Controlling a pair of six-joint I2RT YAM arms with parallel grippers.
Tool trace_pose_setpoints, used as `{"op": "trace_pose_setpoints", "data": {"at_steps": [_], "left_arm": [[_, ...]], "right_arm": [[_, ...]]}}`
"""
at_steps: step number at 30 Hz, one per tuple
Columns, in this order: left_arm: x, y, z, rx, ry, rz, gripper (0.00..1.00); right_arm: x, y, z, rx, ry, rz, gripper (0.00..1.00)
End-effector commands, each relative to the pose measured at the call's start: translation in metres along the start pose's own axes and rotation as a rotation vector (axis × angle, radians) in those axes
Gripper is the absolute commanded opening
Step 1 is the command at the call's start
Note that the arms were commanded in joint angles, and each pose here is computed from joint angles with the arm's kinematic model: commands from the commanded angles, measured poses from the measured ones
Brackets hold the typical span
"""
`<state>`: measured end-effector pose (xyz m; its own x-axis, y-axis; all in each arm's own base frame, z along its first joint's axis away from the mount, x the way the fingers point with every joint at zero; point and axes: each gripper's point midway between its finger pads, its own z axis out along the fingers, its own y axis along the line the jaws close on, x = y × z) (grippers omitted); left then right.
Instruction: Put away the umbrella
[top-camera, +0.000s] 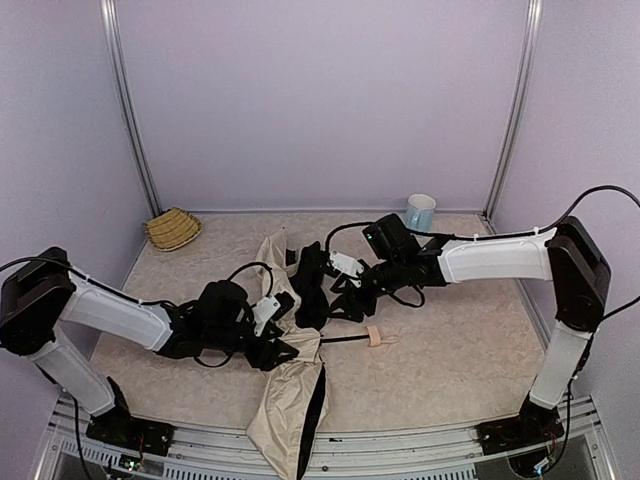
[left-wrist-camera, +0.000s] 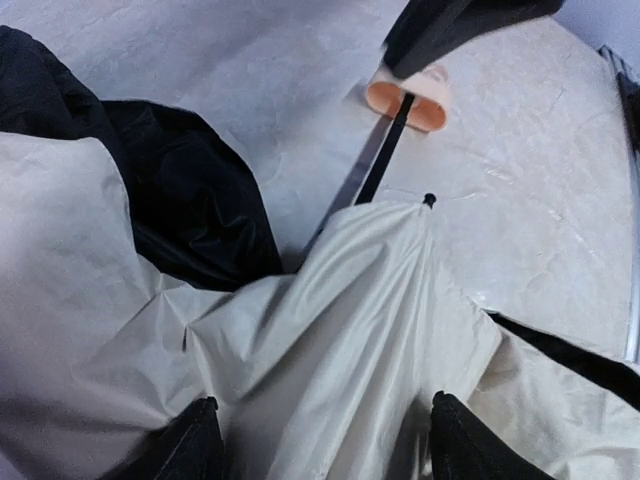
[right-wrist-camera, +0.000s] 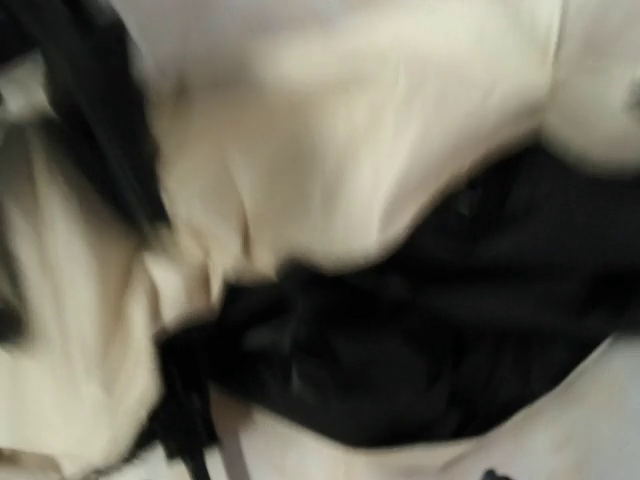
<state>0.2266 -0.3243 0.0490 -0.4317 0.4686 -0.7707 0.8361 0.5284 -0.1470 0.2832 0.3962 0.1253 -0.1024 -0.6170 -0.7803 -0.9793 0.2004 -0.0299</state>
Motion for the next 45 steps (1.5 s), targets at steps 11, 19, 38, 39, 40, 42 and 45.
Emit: {"op": "trace_pose_setpoints", "data": {"at_steps": [11,19,38,39,40,42,45], "left_arm": [[-0.121,0.010,-0.115,-0.003,-0.459,-0.009,0.82],[-0.162,0.115,-0.053,-0.301,-0.213,-0.101,0.69],[-0.099,0.174,0.047,-0.419,0.372,-0.054,0.36],[-0.100,0.172,0.045,-0.424,0.371,-0.048,0.32],[-0.102,0.172,0.044,-0.427,0.363,-0.045,0.24],[-0.107,0.170,0.041,-0.427,0.342,-0.041,0.11],[-0.129,0.159,0.033,-0.378,0.259,-0.035,0.00]], "right_arm": [[0.095,0.031,0.053,-0.184,0.292,-0.005,0.66],[0.097,0.042,0.047,-0.193,0.250,-0.014,0.62],[0.099,0.039,0.037,-0.139,0.253,-0.035,0.52],[0.100,0.039,0.036,-0.139,0.254,-0.035,0.52],[0.099,0.039,0.036,-0.139,0.253,-0.037,0.50],[0.100,0.040,0.037,-0.145,0.252,-0.039,0.45],[0.101,0.040,0.040,-0.151,0.252,-0.037,0.39]]}}
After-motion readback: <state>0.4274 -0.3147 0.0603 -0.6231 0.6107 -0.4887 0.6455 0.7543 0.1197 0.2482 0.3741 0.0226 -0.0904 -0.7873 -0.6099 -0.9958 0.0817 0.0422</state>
